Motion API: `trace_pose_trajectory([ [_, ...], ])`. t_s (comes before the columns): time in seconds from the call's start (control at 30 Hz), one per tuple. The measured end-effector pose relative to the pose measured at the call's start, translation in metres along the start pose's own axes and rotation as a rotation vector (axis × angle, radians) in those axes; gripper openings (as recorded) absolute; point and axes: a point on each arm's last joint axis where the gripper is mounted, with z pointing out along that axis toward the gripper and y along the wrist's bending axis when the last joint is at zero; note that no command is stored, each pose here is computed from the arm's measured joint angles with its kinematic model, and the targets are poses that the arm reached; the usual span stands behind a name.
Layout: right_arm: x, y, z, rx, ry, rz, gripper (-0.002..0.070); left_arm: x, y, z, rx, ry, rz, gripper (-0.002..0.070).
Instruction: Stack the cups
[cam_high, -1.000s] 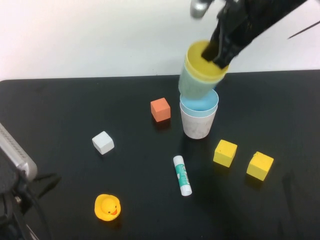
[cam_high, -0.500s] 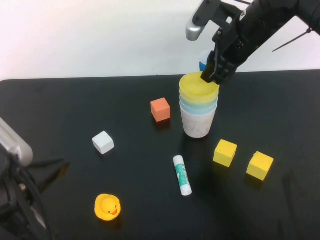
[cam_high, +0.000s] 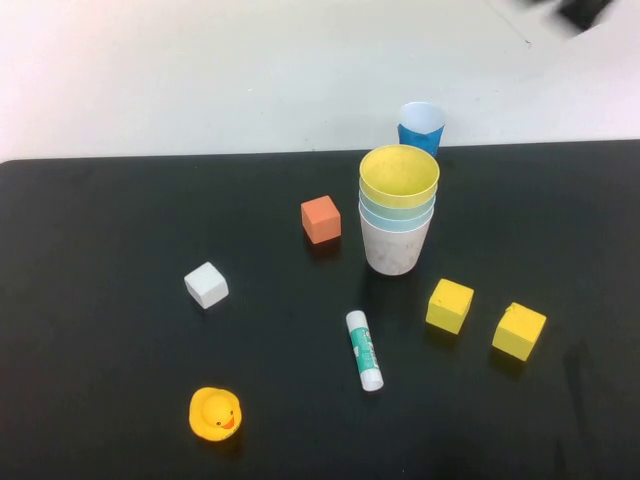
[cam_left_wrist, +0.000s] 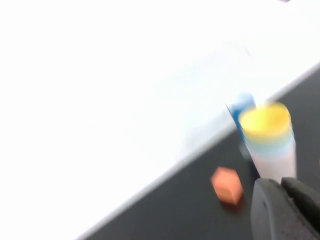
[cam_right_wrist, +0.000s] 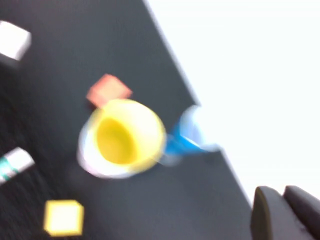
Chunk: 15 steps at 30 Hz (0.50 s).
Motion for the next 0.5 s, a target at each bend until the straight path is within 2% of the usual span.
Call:
trace_pose_trajectory([
  [0.17, 0.013, 0.01, -0.077, 0.158, 0.004, 0.011, 0.0011, 0.021, -0.001, -0.017, -0.066, -0.123, -0.089, 0.0001],
  [0.33, 0.048, 0.047, -0.113, 0.139, 0.035, 0.071, 0.0008, 0.071, -0.013, -0.013, -0.067, -0.048, -0.158, 0.0001],
  [0.5, 0.098, 0.091, -0.115, 0.126, 0.05, 0.127, 0.0008, 0.107, -0.023, -0.011, -0.059, 0.024, -0.248, 0.0001],
])
